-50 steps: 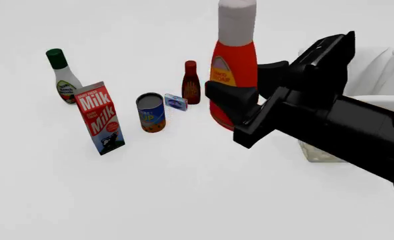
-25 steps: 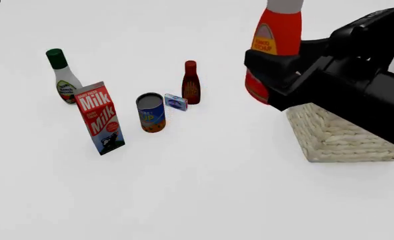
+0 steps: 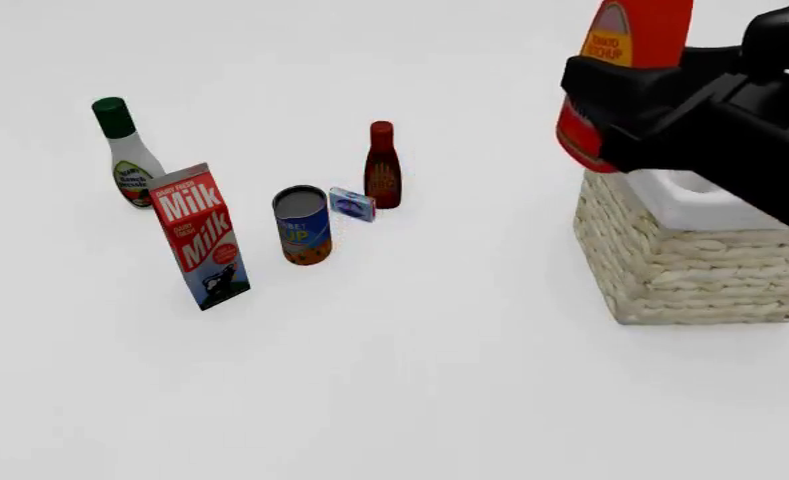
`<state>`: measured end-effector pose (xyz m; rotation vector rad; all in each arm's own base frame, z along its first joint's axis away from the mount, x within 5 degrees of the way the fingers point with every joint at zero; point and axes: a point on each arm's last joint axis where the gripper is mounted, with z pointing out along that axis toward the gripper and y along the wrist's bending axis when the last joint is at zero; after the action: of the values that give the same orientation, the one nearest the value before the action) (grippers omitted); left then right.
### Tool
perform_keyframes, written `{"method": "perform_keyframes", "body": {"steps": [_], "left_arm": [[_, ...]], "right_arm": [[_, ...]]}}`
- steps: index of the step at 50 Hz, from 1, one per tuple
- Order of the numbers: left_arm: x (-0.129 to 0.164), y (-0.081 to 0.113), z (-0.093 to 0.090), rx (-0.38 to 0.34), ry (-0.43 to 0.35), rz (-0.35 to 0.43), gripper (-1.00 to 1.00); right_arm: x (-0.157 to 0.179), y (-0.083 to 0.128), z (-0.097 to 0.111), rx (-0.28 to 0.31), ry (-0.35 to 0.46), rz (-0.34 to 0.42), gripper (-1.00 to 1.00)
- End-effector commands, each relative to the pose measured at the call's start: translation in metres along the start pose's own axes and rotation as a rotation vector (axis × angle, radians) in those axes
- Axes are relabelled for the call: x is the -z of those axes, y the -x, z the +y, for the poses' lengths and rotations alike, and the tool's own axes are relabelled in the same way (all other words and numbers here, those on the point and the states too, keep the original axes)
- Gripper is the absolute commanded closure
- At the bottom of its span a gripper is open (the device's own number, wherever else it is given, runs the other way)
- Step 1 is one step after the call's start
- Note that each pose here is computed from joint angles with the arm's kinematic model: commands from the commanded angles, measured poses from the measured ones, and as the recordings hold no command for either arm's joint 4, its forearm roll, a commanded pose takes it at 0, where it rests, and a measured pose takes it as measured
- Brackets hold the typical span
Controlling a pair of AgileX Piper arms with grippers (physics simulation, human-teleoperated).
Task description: Pick the ketchup and place it in the basket.
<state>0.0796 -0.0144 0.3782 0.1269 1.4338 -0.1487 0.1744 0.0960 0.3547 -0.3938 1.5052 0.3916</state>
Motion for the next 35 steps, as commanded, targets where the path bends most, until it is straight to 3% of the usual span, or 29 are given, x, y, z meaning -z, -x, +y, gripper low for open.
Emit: {"method": "perform_keyframes", "body": {"steps": [1, 8, 17, 28, 35], "left_arm": [[0.011, -0.028, 0.002, -0.001, 0.027, -0.047, -1.0], [0.009, -0.045, 0.003, -0.015, 0.041, -0.04, -1.0], [0.01, -0.051, 0.004, 0.017, 0.043, -0.042, -1.0], [0.011, -0.054, 0.003, 0.006, 0.04, -0.045, -1.0], [0.007, -0.056, 0.003, 0.035, 0.036, -0.04, -1.0]], "right_arm": [[0.005, 0.004, -0.012, 0.008, -0.063, -0.023, 1.0], [0.001, 0.003, -0.028, 0.015, -0.138, -0.016, 1.0], [-0.001, 0.003, -0.042, 0.004, -0.208, -0.017, 1.0], [-0.007, 0.0, -0.064, -0.005, -0.3, -0.009, 1.0], [-0.009, -0.005, -0.076, 0.012, -0.348, -0.015, 1.0]]}}
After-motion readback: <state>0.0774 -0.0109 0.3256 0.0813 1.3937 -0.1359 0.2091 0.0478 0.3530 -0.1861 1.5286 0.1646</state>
